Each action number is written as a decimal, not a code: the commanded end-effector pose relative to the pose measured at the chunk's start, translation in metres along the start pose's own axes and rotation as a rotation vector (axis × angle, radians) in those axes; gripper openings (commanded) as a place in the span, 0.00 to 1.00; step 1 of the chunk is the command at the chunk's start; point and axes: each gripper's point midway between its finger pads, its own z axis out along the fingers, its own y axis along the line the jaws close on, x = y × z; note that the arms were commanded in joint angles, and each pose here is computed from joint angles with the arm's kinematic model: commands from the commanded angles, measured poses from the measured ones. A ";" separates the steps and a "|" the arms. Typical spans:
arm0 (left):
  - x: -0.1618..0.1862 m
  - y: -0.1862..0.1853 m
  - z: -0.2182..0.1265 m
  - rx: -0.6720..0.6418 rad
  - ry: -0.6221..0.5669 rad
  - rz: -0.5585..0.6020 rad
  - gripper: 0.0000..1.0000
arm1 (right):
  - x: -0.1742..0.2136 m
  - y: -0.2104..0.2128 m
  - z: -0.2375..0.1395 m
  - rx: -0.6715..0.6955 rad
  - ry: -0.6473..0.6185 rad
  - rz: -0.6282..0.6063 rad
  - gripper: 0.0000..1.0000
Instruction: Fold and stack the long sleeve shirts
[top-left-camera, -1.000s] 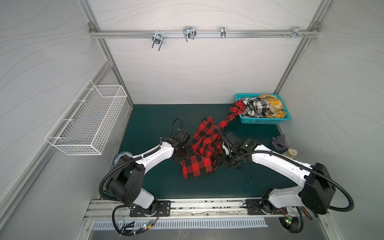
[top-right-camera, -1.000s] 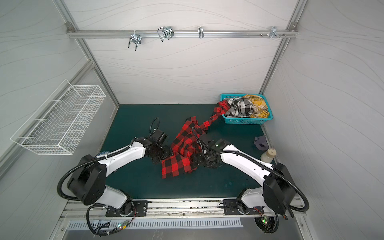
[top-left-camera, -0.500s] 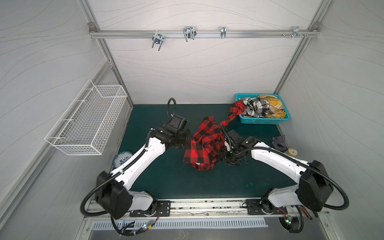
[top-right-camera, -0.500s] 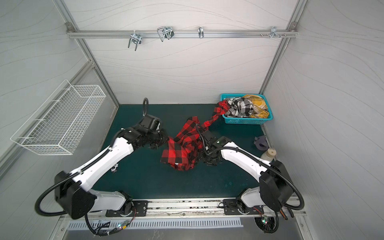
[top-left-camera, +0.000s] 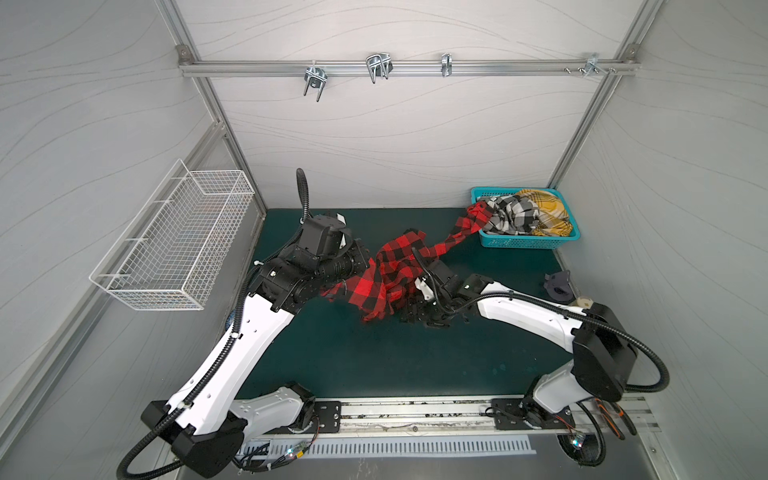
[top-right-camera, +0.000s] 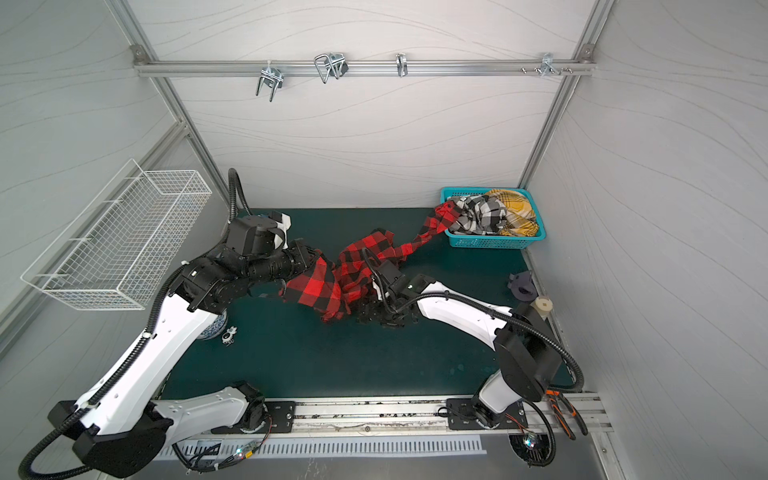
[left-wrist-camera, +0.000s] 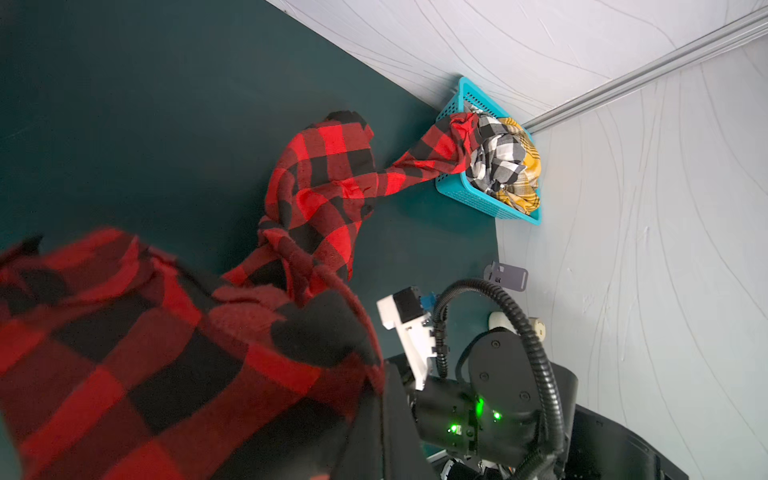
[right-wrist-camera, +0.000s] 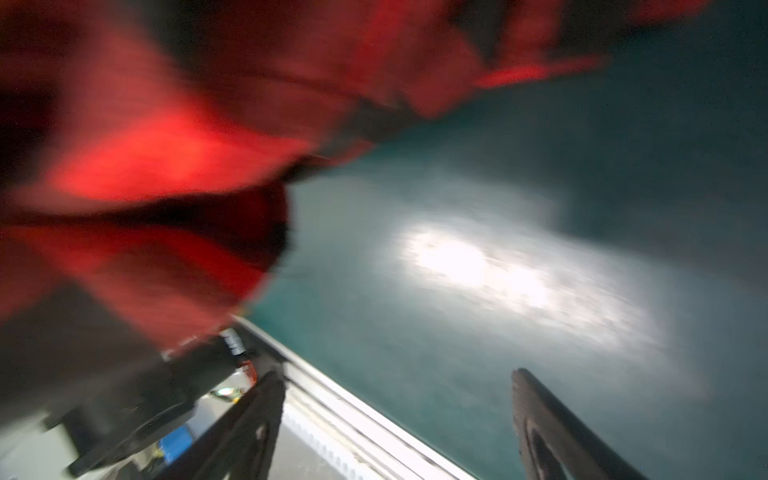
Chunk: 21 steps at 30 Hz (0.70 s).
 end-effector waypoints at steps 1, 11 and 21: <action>-0.024 -0.035 -0.022 0.111 -0.064 -0.001 0.00 | -0.015 0.035 0.014 -0.123 -0.029 -0.027 0.89; -0.060 -0.078 -0.058 0.221 -0.162 0.003 0.00 | -0.002 0.054 0.013 -0.012 -0.132 -0.204 0.96; -0.073 -0.097 -0.059 0.269 -0.174 -0.033 0.00 | -0.022 0.097 -0.006 -0.078 -0.295 -0.309 0.94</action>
